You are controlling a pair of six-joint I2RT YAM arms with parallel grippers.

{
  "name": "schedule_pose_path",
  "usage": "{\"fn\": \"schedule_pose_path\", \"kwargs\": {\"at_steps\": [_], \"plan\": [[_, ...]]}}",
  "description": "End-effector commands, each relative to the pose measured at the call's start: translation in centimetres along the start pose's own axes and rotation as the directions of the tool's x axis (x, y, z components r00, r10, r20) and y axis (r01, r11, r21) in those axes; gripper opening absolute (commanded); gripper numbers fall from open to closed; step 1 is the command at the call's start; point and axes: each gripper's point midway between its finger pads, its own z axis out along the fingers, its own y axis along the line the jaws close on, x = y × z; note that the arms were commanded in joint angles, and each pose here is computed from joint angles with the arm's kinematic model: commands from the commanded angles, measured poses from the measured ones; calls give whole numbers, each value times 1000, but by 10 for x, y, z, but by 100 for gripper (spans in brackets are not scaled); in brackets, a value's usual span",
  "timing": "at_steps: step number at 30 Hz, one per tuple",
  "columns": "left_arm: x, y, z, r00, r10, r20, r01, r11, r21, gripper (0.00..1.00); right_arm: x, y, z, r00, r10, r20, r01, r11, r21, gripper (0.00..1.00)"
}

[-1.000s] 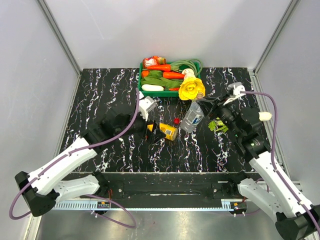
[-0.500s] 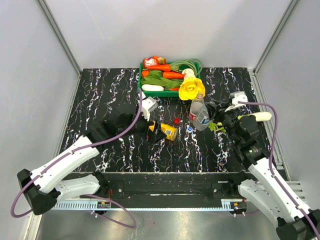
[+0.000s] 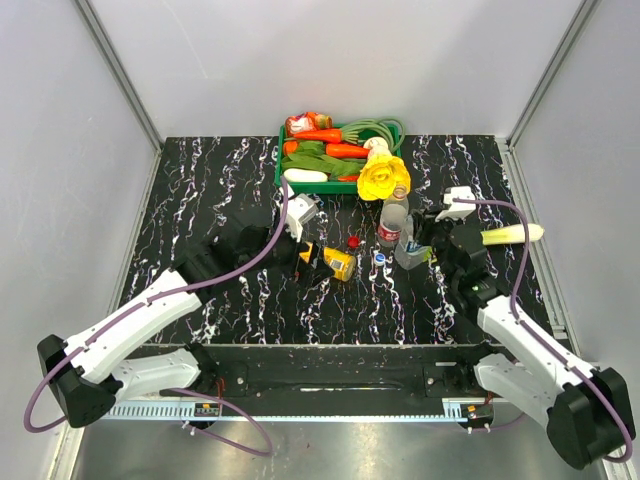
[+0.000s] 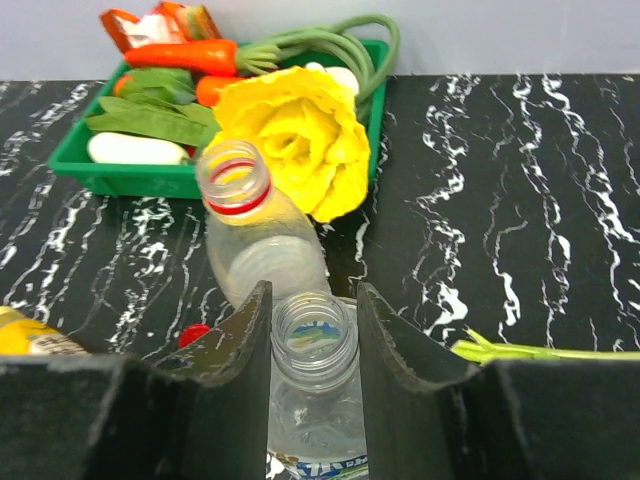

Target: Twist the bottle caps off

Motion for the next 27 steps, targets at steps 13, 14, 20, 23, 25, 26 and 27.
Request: {"fn": "schedule_pose_path", "kwargs": {"at_steps": [13,14,20,23,25,26,27], "plan": [[-14,-2,-1,999,5,42,-5,1000,9,99,16,-25,6,995,100,26,-103,982,158,9],[-14,-2,0,999,5,41,-5,1000,7,99,18,-24,5,994,103,19,-105,983,150,9],[-11,1,4,1000,-7,30,7,1000,-5,99,16,-20,0,994,110,13,-111,986,125,27],[-10,2,4,999,-19,29,19,1000,-12,99,11,-18,0,994,108,2,-108,987,119,36],[-9,3,4,999,-24,29,25,1000,-18,99,7,-16,-1,994,108,1,-108,988,114,42],[-9,3,4,999,-25,30,25,1000,-18,99,7,-16,-1,994,105,-2,-104,988,110,44],[-9,4,4,999,-27,30,27,999,-24,99,5,-14,-1,995,102,0,-101,989,103,46]]}}
